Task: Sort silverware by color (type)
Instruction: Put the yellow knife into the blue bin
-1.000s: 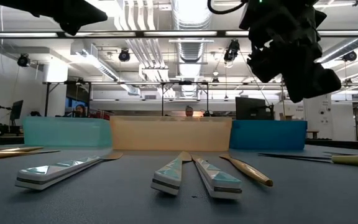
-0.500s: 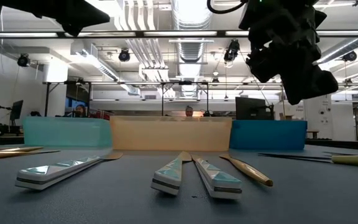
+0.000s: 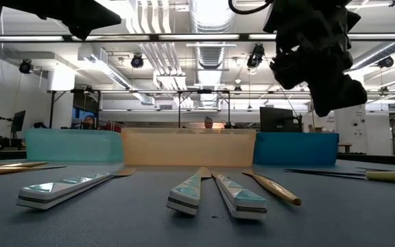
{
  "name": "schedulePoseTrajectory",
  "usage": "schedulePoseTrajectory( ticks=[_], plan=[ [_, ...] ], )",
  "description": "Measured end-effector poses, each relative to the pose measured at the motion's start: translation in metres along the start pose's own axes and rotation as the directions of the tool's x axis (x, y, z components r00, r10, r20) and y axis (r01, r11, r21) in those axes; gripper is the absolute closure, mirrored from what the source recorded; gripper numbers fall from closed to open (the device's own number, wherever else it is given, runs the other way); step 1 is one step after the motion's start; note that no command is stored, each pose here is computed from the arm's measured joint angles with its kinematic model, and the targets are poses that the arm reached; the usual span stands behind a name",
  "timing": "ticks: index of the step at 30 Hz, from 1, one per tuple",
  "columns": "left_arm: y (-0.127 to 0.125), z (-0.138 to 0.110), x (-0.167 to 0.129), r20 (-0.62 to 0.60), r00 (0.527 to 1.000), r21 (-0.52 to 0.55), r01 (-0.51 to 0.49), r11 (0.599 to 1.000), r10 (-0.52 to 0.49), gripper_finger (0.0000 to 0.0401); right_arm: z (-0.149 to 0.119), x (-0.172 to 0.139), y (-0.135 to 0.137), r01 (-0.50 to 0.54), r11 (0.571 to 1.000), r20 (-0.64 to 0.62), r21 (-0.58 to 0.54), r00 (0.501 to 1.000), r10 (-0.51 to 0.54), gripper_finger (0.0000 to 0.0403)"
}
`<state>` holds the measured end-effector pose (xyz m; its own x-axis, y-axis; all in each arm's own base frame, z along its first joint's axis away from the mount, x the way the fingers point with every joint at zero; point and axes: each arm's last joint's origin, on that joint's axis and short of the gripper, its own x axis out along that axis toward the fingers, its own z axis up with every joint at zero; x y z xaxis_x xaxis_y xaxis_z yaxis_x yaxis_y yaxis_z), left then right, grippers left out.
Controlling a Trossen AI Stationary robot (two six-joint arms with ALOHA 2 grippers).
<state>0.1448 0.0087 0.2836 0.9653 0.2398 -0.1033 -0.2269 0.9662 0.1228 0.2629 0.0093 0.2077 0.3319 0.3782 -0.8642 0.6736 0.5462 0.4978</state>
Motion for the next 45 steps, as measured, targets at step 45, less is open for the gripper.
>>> schedulePoseTrajectory(
  ticks=[45],
  plan=[
    [-0.003, -0.001, 0.010, -0.008, 1.000, 0.045, 0.001, 0.999, -0.001, 0.0362, -0.079, 0.020, 0.005, 0.391, 0.920, -0.066, -0.013, 0.918, -0.391, 0.0394]
  ],
)
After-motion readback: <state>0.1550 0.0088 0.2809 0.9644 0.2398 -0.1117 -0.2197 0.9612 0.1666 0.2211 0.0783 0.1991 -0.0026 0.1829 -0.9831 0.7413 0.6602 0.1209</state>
